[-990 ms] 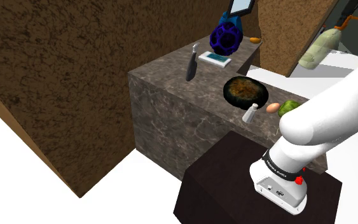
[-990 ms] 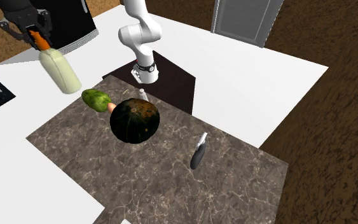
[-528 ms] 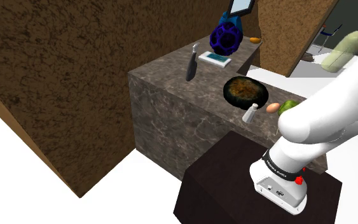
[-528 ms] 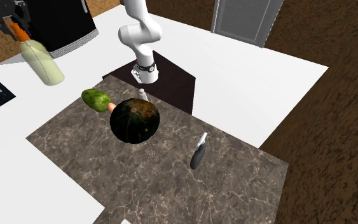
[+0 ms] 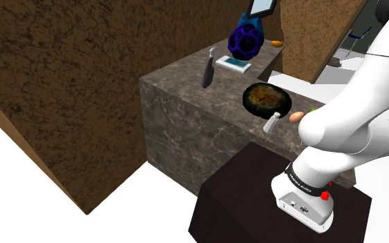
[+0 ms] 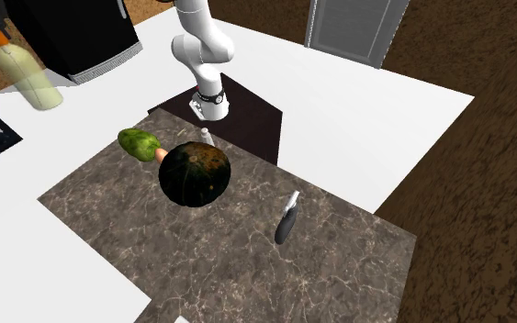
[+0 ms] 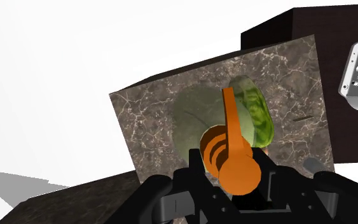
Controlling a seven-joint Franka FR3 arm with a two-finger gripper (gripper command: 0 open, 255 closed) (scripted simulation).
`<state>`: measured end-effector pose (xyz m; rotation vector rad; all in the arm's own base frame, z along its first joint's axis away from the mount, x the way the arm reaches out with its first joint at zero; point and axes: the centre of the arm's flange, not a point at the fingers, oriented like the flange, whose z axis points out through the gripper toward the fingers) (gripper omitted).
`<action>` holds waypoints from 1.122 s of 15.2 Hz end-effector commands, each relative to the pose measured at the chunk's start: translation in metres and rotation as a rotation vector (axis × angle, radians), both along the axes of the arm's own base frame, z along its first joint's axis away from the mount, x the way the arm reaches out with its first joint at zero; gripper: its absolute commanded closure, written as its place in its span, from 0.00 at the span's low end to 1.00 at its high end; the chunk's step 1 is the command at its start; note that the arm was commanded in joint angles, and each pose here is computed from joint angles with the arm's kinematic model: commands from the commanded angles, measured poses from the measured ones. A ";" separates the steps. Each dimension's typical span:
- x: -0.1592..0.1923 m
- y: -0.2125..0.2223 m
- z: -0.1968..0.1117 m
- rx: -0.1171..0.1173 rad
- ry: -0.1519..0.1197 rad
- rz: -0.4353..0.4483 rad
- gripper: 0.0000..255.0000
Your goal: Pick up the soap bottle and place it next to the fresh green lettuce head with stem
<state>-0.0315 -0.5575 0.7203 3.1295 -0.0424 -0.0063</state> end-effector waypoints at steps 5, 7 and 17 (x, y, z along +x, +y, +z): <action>-0.008 -0.004 -0.027 -0.001 0.000 0.004 1.00; -0.008 -0.004 -0.038 -0.001 0.000 0.004 1.00; -0.008 -0.004 -0.091 -0.001 0.000 0.004 1.00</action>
